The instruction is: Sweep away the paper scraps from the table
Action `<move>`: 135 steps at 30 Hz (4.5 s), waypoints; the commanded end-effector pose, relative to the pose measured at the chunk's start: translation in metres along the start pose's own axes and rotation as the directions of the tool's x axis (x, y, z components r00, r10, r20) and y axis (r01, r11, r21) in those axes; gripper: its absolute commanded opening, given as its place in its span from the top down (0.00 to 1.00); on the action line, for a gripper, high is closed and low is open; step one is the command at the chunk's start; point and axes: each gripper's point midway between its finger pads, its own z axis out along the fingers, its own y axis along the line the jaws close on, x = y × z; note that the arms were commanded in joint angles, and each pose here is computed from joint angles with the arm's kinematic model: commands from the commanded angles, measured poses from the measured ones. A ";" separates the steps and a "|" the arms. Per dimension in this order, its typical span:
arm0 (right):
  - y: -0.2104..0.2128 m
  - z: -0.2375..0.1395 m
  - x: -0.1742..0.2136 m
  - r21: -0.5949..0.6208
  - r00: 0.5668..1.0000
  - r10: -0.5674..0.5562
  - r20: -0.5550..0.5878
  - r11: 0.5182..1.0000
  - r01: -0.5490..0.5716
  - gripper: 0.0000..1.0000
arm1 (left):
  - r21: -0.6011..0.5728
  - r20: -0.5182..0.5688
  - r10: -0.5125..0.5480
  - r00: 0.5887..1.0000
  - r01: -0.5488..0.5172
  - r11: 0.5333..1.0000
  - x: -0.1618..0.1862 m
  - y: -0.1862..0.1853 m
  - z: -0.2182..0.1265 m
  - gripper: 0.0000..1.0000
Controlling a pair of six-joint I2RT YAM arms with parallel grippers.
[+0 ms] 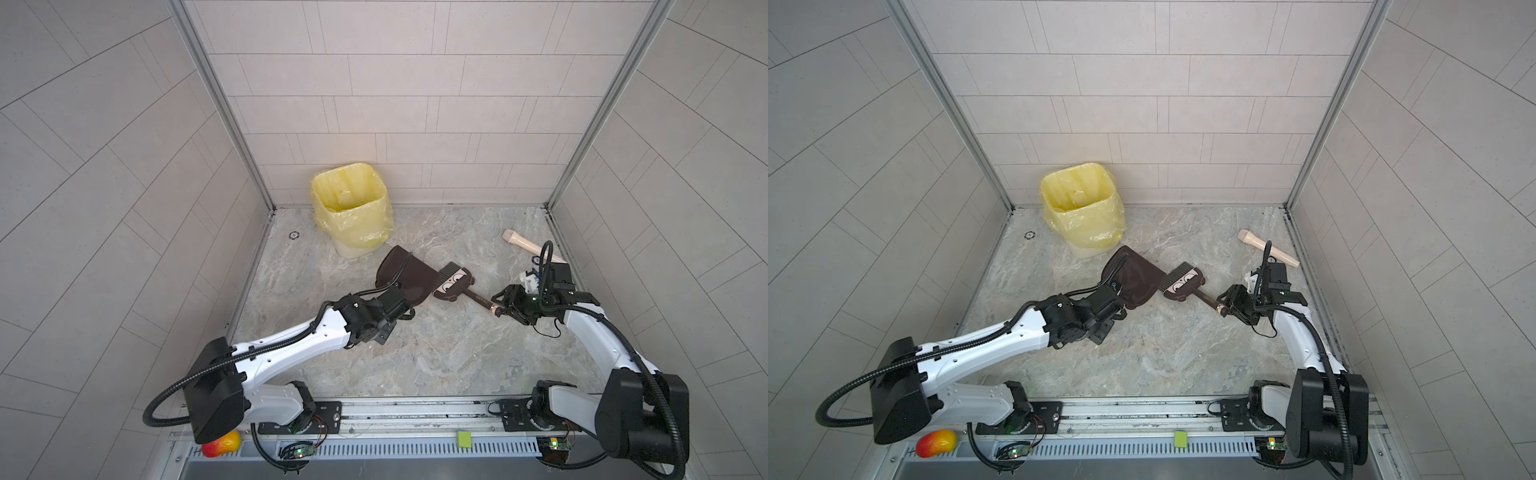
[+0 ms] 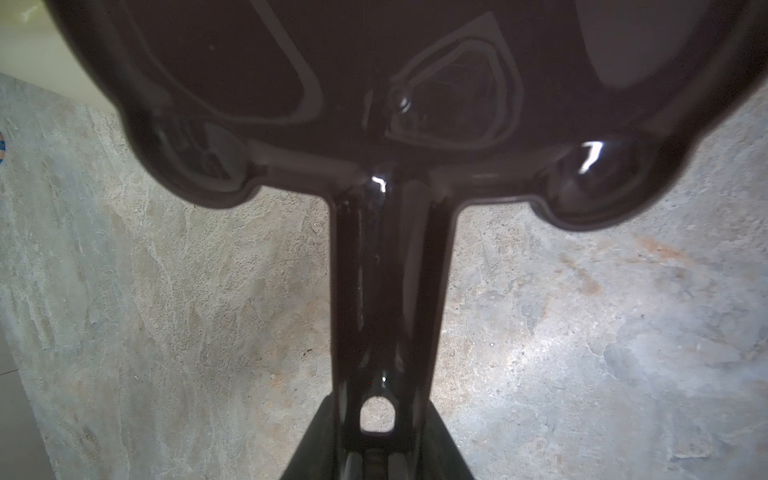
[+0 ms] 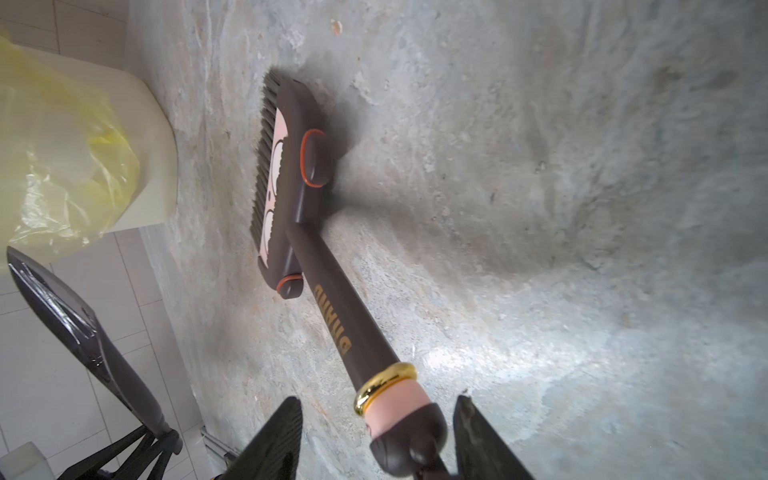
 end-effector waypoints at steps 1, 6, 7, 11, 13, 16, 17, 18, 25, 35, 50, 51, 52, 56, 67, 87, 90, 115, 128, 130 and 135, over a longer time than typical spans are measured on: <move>-0.021 -0.003 0.006 0.103 1.000 0.021 -0.002 0.994 -0.021 0.32 | 0.004 0.028 -0.042 0.999 0.042 0.999 -0.002 0.000 -0.001 1.00; -0.043 -0.011 0.011 0.229 0.999 0.049 0.008 0.972 -0.049 0.01 | 0.012 0.020 -0.052 0.998 0.052 0.999 0.002 -0.004 0.005 1.00; -0.046 -0.013 0.011 0.250 0.999 0.051 0.014 0.967 -0.053 0.01 | 0.012 0.018 -0.056 0.998 0.056 0.998 0.002 -0.004 0.006 1.00; -0.043 -0.028 0.004 0.278 0.998 0.021 0.067 0.960 -0.039 0.01 | 0.014 0.006 -0.081 0.997 0.081 0.997 0.006 -0.007 0.015 1.00; -0.038 -0.034 0.002 0.276 0.997 0.005 0.076 0.961 -0.026 0.01 | 0.023 -0.005 -0.093 0.996 0.093 0.995 0.009 -0.011 0.021 1.00; -0.030 -0.043 -0.001 0.268 0.996 -0.025 0.086 0.963 0.002 0.01 | 0.045 -0.036 -0.100 0.994 0.102 0.994 0.015 -0.020 0.035 1.00; -0.026 -0.046 -0.001 0.260 0.995 -0.041 0.089 0.965 0.017 0.01 | 0.049 -0.050 -0.099 0.994 0.102 0.994 0.017 -0.023 0.039 1.00; -0.023 -0.048 -0.002 0.249 0.994 -0.054 0.091 0.968 0.030 0.01 | 0.054 -0.064 -0.096 0.993 0.099 0.994 0.020 -0.026 0.043 1.00; -0.010 -0.059 0.000 0.227 0.989 -0.105 0.105 0.971 0.079 0.01 | 0.055 -0.109 -0.093 0.990 0.099 0.994 0.028 -0.034 0.061 1.00; -0.006 -0.061 0.001 0.218 0.987 -0.122 0.107 0.971 0.096 0.01 | 0.013 -0.149 -0.142 0.979 0.146 0.989 0.046 -0.029 0.067 1.00; -0.005 -0.062 -0.001 0.231 0.983 -0.157 0.094 0.964 0.132 0.01 | -0.017 -0.137 -0.191 0.972 0.191 0.982 0.049 -0.024 0.070 0.60; -0.005 -0.062 -0.001 0.231 0.983 -0.159 0.092 0.964 0.135 0.01 | -0.020 -0.129 -0.194 0.972 0.193 0.981 0.048 -0.022 0.068 0.55; -0.004 -0.062 -0.001 0.229 0.982 -0.163 0.093 0.964 0.138 0.01 | -0.024 -0.124 -0.196 0.973 0.195 0.981 0.048 -0.021 0.066 0.51; -0.003 -0.062 -0.005 0.240 0.978 -0.186 0.096 0.958 0.159 0.01 | -0.038 -0.088 -0.200 0.976 0.197 0.980 0.041 -0.013 0.056 0.31; 0.037 -0.065 -0.047 0.379 0.843 -0.506 0.183 0.827 0.414 0.01 | -0.186 0.144 -0.217 0.965 0.242 0.952 -0.004 0.058 0.011 0.11; 0.048 -0.043 -0.118 0.630 0.461 -0.802 0.381 0.590 0.505 0.01 | -0.404 0.531 -0.285 0.798 0.534 0.743 -0.020 0.212 0.001 0.04; 0.039 -0.030 -0.119 0.637 0.445 -0.808 0.386 0.582 0.505 0.01 | -0.392 0.576 -0.293 0.763 0.572 0.720 -0.018 0.225 0.007 0.04; 0.011 0.027 -0.124 0.594 0.370 -0.807 0.460 0.590 0.548 0.01 | -0.342 0.693 -0.274 0.667 0.639 0.689 -0.012 0.257 0.073 0.04; 0.002 0.035 -0.124 0.591 0.363 -0.800 0.477 0.598 0.542 0.01 | -0.352 0.693 -0.303 0.654 0.674 0.650 -0.001 0.265 0.090 0.03; 0.002 0.035 -0.125 0.589 0.369 -0.798 0.476 0.601 0.540 0.01 | -0.353 0.681 -0.316 0.660 0.674 0.649 -0.001 0.266 0.093 0.03; 0.002 0.035 -0.126 0.589 0.371 -0.797 0.476 0.603 0.538 0.01 | -0.351 0.682 -0.317 0.659 0.675 0.649 -0.001 0.267 0.092 0.00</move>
